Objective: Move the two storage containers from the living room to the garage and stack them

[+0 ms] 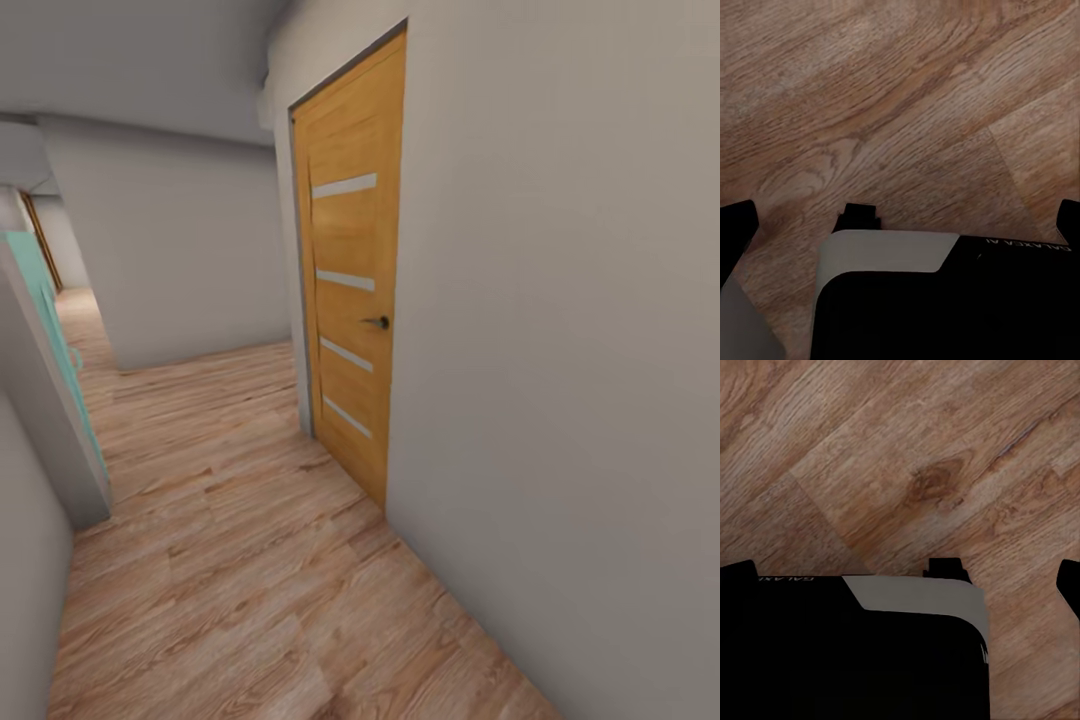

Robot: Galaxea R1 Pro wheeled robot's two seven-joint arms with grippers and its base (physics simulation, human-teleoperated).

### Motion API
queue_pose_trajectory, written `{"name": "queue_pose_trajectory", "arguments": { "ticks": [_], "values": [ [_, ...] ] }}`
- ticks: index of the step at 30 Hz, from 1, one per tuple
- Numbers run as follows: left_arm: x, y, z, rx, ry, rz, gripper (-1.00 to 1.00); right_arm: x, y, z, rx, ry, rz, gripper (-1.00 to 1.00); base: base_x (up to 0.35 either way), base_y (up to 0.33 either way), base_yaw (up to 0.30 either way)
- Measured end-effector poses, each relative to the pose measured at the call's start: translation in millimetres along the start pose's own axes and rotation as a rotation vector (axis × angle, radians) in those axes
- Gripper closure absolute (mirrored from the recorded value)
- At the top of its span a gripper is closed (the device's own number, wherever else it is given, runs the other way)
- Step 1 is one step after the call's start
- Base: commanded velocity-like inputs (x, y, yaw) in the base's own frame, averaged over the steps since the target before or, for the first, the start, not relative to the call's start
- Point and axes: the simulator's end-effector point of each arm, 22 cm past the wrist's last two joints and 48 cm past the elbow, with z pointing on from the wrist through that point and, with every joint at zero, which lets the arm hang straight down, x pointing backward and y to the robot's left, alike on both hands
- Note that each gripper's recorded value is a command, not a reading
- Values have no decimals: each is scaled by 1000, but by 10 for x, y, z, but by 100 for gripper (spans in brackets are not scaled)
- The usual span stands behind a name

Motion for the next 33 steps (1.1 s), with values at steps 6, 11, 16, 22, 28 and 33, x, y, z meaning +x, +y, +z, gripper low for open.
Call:
{"name": "queue_pose_trajectory", "arguments": {
  "ticks": [6, 11, 16, 22, 28, 33],
  "values": [
    [-3, 0, 0, 0, 0, 0, -100, 2, 1, 0, 0, 1, -1, -100, 322, 0, 268],
    [-4, -1, 0, 0, 0, 0, -100, 4, 1, 0, 0, 2, -3, -100, 322, 0, 270],
    [-1, 0, 0, 0, 0, 0, -100, 4, 1, 0, 0, 2, -3, -100, 322, 0, 270],
    [-5, 2, 0, 0, -1, -1, -100, 4, 1, 0, 0, 2, -3, -100, 322, 0, 260],
    [-1, -1, 0, 0, 0, -2, -100, 5, 4, 0, -2, 2, -5, -100, 322, 0, 68],
    [2, -1, 0, 0, 1, -5, -100, 119, 2, -14, -3, 16, -8, -100, 322, 0, 8]
  ]
}}
